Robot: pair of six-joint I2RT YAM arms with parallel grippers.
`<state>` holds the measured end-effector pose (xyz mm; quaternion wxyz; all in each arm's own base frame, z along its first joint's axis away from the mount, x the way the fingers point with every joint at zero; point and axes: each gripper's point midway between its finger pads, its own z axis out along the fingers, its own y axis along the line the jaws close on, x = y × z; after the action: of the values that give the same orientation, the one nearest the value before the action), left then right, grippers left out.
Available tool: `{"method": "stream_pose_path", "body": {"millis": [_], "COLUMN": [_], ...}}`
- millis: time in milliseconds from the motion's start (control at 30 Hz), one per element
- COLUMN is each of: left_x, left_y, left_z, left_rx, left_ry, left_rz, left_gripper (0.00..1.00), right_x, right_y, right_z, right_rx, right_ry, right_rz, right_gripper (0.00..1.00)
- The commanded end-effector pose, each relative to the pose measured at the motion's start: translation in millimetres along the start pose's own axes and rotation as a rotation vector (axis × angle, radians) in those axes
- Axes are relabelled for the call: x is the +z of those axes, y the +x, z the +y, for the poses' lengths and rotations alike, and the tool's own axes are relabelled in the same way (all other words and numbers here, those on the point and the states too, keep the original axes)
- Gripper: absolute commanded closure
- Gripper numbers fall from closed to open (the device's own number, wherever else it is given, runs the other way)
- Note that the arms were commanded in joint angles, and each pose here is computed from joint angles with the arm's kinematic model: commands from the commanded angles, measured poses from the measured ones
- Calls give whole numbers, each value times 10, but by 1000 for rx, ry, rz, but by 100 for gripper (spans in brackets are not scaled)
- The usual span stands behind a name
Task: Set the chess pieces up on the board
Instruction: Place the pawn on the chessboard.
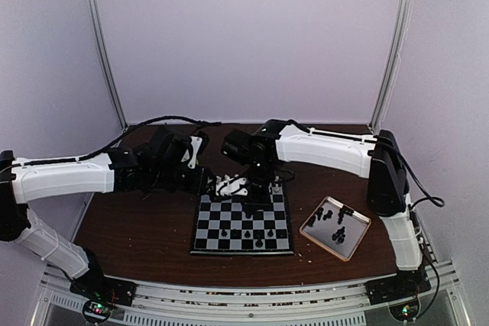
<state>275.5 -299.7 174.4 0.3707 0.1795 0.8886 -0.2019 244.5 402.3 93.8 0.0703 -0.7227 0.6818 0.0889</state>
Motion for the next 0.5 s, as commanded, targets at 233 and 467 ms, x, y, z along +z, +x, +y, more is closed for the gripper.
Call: {"method": "stream_pose_path", "body": {"millis": [233, 467], "left_x": [-85, -34], "left_y": [-110, -102], "left_z": [77, 57], "left_rx": [-37, -37], "left_ry": [-22, -15], "left_rz": [-70, -66], "left_gripper": [63, 63], "right_x": [278, 369], "right_y": [-20, 31], "right_z": [-1, -25], "right_rx": [9, 14], "right_ry": [-25, -19], "right_rz": [87, 109], "right_gripper": [95, 90]}}
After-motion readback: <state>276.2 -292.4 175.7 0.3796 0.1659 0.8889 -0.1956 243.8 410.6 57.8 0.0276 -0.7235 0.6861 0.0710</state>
